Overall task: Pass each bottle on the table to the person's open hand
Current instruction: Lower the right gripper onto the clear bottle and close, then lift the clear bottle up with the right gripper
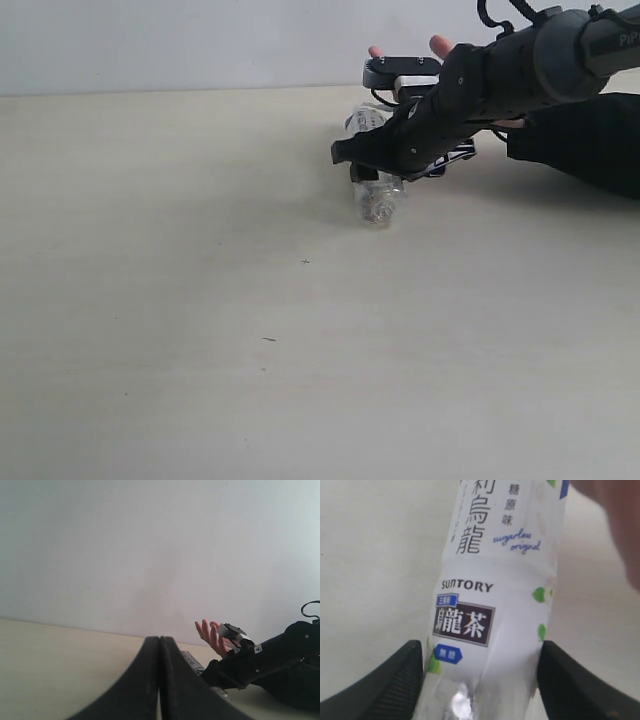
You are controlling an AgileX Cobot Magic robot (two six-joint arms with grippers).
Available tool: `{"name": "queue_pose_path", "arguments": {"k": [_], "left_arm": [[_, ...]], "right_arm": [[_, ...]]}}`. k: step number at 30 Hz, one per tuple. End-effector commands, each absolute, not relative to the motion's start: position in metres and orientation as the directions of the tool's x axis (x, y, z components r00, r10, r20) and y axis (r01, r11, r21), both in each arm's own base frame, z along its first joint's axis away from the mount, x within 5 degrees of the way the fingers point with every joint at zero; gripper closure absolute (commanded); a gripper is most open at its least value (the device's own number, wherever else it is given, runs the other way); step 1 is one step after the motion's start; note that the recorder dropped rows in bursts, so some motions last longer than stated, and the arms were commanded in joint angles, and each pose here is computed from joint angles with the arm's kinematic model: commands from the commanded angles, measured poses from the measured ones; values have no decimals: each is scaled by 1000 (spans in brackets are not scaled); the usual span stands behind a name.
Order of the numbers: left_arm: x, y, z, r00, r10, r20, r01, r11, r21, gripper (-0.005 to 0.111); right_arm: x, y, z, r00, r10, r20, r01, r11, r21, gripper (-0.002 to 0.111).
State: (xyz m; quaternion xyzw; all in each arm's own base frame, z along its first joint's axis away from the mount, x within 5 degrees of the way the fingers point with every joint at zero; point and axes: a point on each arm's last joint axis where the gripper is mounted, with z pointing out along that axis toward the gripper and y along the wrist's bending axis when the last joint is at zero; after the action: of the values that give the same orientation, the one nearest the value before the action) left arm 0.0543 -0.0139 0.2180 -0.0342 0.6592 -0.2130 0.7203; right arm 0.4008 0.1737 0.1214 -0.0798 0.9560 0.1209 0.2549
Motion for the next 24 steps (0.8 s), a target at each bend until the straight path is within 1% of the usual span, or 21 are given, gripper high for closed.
{"name": "queue_pose_path", "arguments": {"k": [1,5,6,9,12,19,24], "left_arm": [[54,-14,217,42,-354,-934,259,907,-333,107],[54,-14,217,42,-354,-934,259,907,-333,107],[54,-14,217,42,-354,-934,259,907,-333,107],[54,-14,217,42,-354,-934,259,907,-333,107],[54,-14,217,42,-354,-934,259,907,-333,107],[54,-14,217,42,-354,-934,259,907,-333,107],[54,-14,217,42,-354,-934,259,907,-333,107]], "right_arm": [[399,174,120,-874,-96,-477,-209,959,191,75],[397,174,119,-884,-102,-457,-209,959,191,104],[397,174,119,-885,-102,-455,-209,959,190,109],[395,174,123,-888,-117,-445,-220,957,187,108],[391,173,135,-889,-124,-441,-228,955,191,108],[375,172,177,-883,-210,-421,-316,927,201,108],[364,172,200,-877,-248,-412,-364,902,232,108]]}}
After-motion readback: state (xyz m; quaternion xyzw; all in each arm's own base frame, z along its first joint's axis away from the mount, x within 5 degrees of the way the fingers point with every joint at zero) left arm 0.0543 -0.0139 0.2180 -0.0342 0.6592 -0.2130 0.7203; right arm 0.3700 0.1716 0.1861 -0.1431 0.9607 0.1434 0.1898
